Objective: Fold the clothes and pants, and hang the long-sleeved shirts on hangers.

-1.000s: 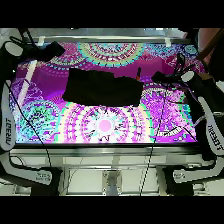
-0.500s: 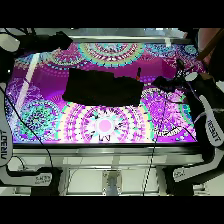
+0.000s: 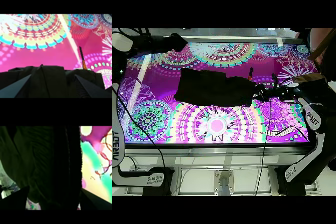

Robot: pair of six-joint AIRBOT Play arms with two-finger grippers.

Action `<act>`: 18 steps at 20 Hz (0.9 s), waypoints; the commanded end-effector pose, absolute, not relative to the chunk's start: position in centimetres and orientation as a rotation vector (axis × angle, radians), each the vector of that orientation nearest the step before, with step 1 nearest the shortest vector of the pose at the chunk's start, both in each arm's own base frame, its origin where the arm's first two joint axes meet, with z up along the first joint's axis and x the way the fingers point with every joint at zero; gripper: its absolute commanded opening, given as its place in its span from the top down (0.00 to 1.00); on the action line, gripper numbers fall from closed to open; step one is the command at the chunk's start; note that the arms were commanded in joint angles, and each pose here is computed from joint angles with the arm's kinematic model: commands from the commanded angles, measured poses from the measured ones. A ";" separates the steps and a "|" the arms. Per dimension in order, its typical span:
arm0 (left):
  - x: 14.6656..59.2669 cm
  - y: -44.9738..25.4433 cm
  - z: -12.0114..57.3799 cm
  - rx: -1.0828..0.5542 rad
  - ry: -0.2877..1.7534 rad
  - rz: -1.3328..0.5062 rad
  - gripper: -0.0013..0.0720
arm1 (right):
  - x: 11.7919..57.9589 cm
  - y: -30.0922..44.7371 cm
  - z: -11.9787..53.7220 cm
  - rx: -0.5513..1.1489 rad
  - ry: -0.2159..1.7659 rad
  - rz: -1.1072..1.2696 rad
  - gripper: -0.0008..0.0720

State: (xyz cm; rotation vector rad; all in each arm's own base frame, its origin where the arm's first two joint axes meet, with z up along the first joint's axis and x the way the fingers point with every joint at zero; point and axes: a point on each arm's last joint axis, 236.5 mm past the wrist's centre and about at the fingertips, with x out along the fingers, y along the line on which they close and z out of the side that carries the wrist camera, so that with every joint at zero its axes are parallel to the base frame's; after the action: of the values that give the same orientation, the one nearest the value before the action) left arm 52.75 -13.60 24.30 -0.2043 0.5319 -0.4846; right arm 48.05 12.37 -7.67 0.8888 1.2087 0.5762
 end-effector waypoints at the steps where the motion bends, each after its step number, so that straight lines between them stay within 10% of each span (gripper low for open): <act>1: 52.4 -13.8 24.0 -0.200 0.552 -0.495 0.15 | 49.0 12.3 -8.9 0.906 1.207 0.492 0.00; 12: 51.8 -14.1 23.3 -0.194 0.587 -0.510 0.15 | 50.0 16.2 -9.6 0.881 1.194 0.441 0.08; 14: 51.7 -14.1 23.2 -0.193 0.594 -0.513 0.15 | 50.1 16.8 -9.3 0.865 1.190 0.459 0.40; 16: 51.6 -14.2 23.0 -0.192 0.602 -0.516 0.15 | 50.9 16.9 -8.5 0.849 1.163 0.472 0.91; 18: 51.4 -14.2 22.8 -0.189 0.615 -0.521 0.15 | 52.3 16.5 -6.7 0.838 1.116 0.489 0.93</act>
State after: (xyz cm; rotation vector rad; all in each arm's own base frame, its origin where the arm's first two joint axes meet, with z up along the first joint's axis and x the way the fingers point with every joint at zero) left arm 51.60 -14.15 23.00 -0.1928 0.6017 -0.5155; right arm 50.92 16.53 -8.43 0.8495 1.1649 0.4718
